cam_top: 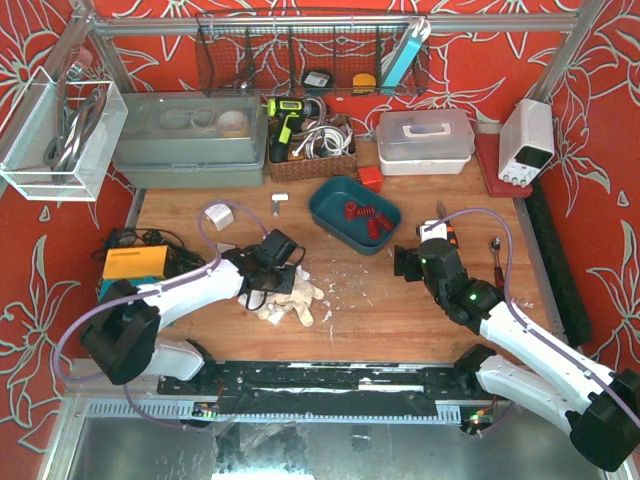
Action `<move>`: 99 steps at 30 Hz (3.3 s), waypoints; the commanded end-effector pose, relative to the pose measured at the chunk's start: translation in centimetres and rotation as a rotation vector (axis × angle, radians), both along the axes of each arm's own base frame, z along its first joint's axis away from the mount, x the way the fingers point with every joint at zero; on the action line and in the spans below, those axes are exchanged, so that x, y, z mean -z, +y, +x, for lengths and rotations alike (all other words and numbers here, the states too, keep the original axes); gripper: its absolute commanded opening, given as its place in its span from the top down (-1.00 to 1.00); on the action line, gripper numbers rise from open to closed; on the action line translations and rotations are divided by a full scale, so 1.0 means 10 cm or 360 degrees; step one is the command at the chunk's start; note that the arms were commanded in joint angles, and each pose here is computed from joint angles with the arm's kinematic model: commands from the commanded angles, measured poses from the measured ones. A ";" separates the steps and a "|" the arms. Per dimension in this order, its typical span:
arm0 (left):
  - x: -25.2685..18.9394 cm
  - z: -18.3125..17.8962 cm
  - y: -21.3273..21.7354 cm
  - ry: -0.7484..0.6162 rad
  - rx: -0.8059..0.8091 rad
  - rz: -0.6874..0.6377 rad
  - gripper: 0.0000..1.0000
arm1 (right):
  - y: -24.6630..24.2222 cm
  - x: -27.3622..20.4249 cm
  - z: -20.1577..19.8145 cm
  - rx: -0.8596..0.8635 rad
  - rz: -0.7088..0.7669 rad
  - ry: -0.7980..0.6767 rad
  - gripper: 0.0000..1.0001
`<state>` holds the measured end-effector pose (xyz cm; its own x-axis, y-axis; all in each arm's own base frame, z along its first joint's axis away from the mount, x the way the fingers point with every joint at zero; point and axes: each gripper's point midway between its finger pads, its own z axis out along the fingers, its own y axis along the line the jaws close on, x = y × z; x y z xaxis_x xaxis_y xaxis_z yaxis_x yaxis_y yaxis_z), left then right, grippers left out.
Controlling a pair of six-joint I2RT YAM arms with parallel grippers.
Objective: Install the large spring
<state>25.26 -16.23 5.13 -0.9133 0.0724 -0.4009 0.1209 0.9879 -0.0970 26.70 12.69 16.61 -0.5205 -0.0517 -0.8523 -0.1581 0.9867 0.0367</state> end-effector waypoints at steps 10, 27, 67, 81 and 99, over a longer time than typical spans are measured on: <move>-1.52 0.21 -0.01 -0.0622 -0.0106 -0.0373 1.00 | 0.00 0.01 -0.01 0.0001 -0.0020 -0.0009 -0.91; -2.17 1.29 0.66 -0.1329 -0.0620 -0.0218 1.00 | 0.02 0.00 -0.02 -0.0016 -0.0007 -0.0006 -0.91; -1.40 1.26 0.69 -0.0982 -0.0488 -0.0758 -1.00 | 0.16 0.06 -0.02 -0.0118 0.0016 0.0003 -0.95; -1.42 0.70 -0.24 -0.0991 0.0039 -0.0819 -1.00 | 0.52 0.01 0.38 -0.0103 0.0013 0.0125 -0.44; -1.23 0.68 0.09 -0.1094 -0.0067 -0.0551 -1.00 | 0.87 0.67 1.16 -0.0205 -0.0501 0.0624 0.14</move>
<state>31.55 -16.03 15.58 -0.5180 -0.1854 -0.8351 0.2377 0.9066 -0.3487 38.82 21.97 11.56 -0.7270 -0.2824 -0.6259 -0.2619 0.9567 -0.1274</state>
